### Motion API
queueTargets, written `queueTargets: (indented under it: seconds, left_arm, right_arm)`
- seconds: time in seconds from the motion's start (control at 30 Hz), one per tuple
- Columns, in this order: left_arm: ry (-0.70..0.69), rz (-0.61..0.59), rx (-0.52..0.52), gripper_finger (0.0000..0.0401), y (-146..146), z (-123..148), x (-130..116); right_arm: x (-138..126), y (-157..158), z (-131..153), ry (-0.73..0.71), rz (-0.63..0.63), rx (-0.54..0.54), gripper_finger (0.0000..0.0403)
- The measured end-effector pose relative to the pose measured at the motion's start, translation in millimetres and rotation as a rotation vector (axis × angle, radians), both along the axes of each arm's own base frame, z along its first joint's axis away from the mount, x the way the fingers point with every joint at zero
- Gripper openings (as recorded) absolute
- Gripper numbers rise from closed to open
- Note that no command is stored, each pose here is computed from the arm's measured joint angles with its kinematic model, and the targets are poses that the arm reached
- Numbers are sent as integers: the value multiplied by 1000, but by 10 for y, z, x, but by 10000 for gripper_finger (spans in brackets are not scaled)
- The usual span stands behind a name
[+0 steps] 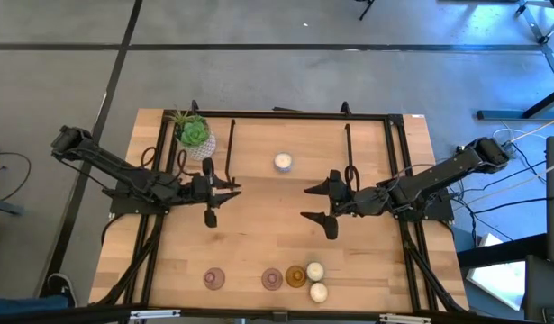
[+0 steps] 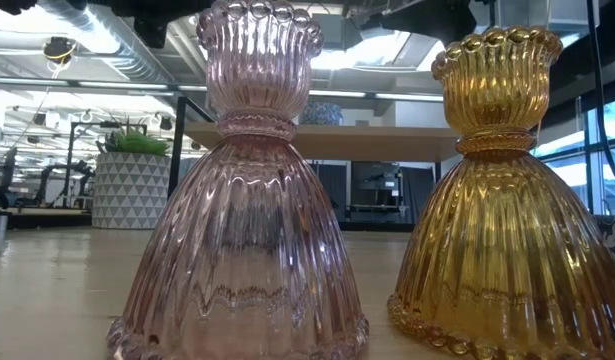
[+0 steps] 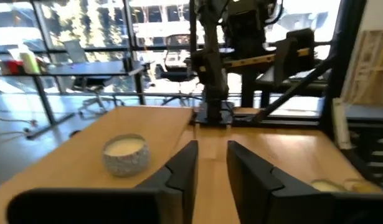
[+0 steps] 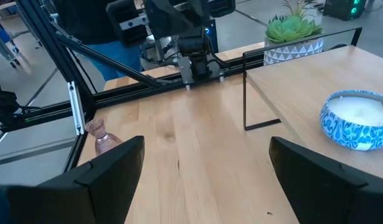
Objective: Pick & Place candle stick holders
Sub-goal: Adjust the light blue scented candle on the shelf
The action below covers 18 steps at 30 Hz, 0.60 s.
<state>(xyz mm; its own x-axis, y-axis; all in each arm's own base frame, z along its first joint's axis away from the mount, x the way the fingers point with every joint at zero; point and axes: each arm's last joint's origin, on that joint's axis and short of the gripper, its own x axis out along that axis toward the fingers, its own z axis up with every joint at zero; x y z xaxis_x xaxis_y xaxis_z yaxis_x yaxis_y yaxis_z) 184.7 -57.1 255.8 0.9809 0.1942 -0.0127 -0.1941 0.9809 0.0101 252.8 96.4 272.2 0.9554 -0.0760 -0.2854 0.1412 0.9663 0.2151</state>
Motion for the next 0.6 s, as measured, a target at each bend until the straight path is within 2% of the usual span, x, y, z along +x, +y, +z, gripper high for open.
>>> queueTargets:
  seconds: [0.17, 0.3, 0.6]
  left_arm:
    - [-17, 125, 57, 98, 123, -15, 115]
    - [48, 185, 91, 94, 299, -35, 297]
    - [433, 169, 119, 87, 635, -12, 957]
  right_arm:
    - [5, 3, 16, -17, 3, 9, 346]
    - [6, 3, 19, -19, 3, 10, 346]
    - [6, 4, 19, -20, 1, 16, 346]
